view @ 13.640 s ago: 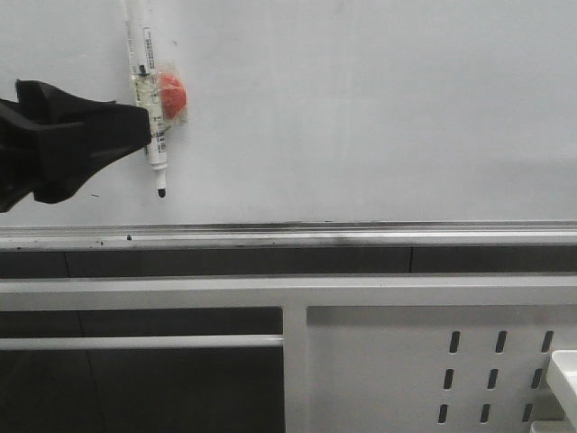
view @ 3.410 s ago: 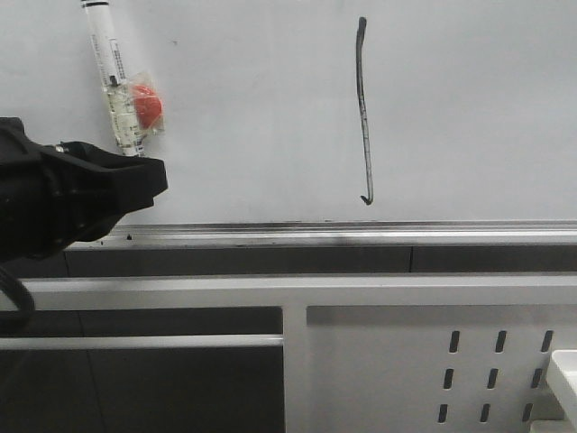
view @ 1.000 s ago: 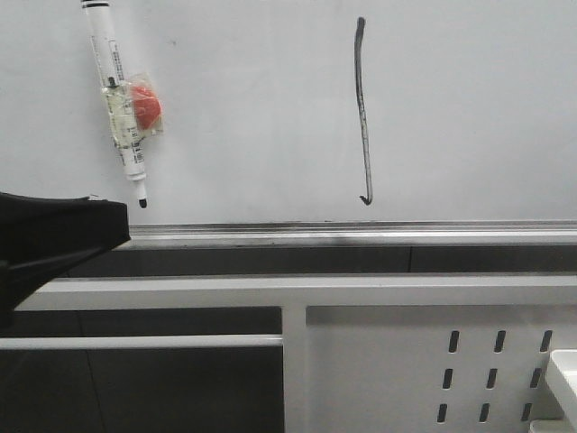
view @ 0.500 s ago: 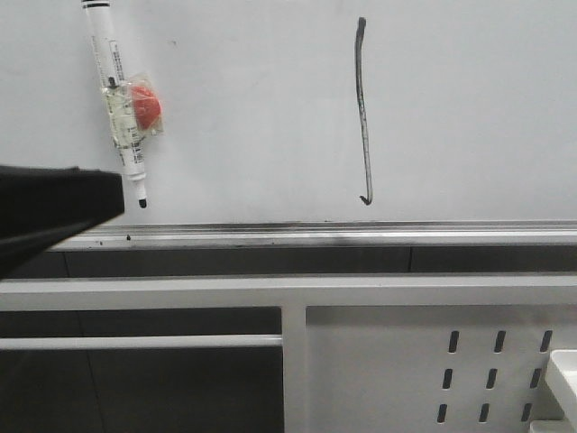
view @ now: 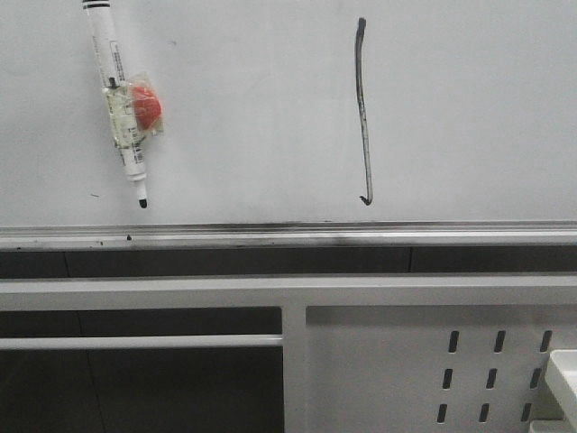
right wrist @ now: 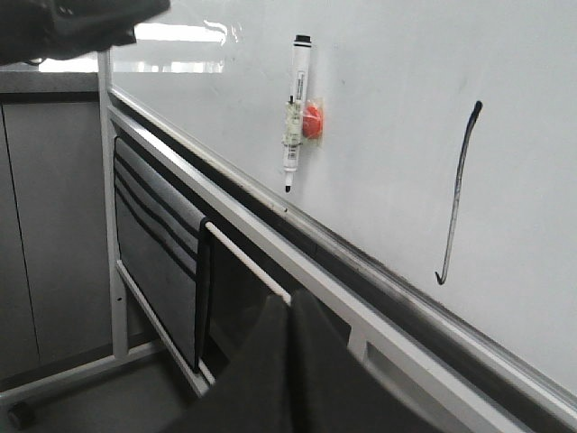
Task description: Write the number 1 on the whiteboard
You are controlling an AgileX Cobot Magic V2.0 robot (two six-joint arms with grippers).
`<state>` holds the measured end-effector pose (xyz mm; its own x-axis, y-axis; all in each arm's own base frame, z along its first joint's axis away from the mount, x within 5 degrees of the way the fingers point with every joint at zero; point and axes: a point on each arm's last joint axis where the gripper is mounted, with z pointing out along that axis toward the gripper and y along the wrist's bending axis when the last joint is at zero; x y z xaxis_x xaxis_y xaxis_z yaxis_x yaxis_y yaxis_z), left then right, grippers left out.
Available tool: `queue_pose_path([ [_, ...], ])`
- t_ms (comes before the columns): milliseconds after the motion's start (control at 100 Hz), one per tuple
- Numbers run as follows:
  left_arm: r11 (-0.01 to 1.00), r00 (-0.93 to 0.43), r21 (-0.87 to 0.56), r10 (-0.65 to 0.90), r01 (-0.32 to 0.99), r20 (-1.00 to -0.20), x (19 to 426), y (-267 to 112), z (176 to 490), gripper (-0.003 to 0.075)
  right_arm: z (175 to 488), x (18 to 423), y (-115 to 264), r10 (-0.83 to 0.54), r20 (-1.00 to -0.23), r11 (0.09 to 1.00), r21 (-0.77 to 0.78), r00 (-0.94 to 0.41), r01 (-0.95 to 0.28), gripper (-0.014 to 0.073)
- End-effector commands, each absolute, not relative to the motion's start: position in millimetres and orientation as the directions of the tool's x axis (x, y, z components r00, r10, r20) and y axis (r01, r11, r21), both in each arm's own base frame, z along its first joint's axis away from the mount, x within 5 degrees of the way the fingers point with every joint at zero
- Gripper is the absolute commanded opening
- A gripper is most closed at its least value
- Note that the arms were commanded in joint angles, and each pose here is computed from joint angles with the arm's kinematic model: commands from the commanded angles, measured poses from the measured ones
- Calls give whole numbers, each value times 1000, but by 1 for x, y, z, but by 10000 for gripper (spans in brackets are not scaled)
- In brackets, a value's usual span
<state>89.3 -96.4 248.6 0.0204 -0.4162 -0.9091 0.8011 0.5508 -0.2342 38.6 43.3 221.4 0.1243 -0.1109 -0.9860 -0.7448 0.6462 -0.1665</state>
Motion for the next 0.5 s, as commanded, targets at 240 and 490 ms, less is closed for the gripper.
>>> queue_pose_path([
  [240,638,446,55,-470,768,-762,52,-64,277,-20,234,38,45,-58,-983,646,-172,177,-744,-69],
  [490,805,662,41,-456,591,-595,35,-28,275,-20,234,38,45,-58,-983,646,-172,177,-744,-69],
])
